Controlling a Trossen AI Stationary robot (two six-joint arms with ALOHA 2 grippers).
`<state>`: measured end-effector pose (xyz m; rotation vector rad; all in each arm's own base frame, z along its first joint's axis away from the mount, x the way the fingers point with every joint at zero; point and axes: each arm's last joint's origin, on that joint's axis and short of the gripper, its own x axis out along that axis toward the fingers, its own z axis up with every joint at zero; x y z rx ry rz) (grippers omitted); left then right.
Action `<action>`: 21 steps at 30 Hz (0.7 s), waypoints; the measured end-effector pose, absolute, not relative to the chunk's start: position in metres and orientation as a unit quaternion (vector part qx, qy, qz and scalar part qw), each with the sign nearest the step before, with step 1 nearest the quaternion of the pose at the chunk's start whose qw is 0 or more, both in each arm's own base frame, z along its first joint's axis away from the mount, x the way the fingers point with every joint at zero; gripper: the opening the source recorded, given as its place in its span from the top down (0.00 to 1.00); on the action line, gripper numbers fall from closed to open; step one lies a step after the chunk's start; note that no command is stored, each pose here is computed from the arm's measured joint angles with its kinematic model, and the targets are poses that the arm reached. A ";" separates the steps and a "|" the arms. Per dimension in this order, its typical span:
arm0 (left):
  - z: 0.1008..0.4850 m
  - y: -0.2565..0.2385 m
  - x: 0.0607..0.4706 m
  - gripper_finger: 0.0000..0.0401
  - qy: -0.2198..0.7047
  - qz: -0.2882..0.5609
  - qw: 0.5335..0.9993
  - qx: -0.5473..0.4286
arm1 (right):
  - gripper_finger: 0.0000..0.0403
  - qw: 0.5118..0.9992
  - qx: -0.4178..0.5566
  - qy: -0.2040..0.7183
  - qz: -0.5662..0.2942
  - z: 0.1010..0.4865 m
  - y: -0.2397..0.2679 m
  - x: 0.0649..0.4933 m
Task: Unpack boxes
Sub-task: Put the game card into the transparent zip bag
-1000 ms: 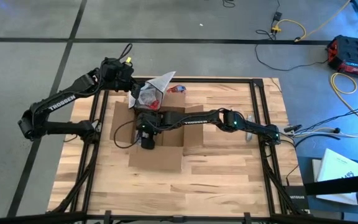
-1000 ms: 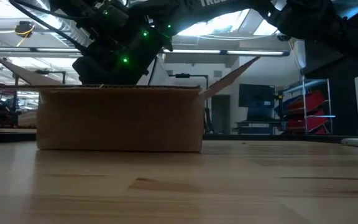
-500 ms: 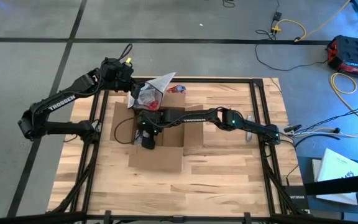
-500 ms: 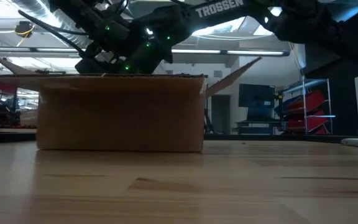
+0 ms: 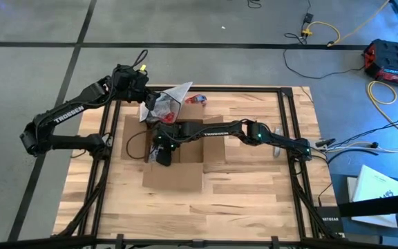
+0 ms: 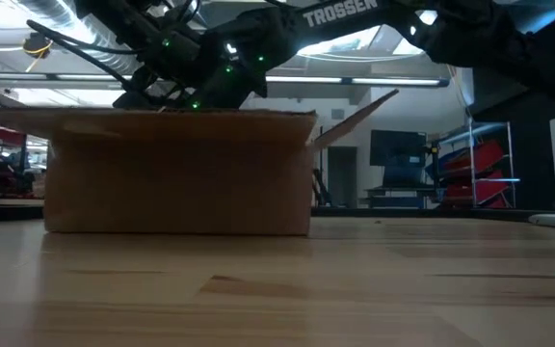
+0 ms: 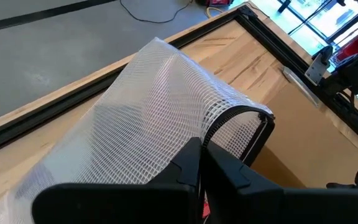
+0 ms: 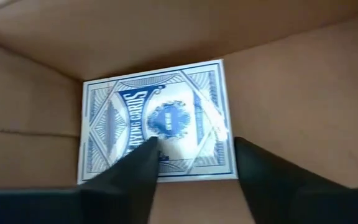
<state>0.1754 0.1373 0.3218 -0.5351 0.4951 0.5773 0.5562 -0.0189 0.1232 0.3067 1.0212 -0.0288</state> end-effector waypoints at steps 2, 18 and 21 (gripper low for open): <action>0.322 0.137 0.175 1.00 0.239 0.278 0.894 -0.258 | 0.67 0.862 0.147 0.486 -0.017 0.127 -0.019 0.556; 0.322 0.137 0.176 1.00 0.237 0.278 0.895 -0.257 | 1.00 0.871 0.134 0.472 -0.022 0.160 -0.022 0.549; 0.322 0.137 0.176 1.00 0.237 0.278 0.895 -0.257 | 1.00 0.871 0.130 0.473 -0.030 0.166 -0.022 0.547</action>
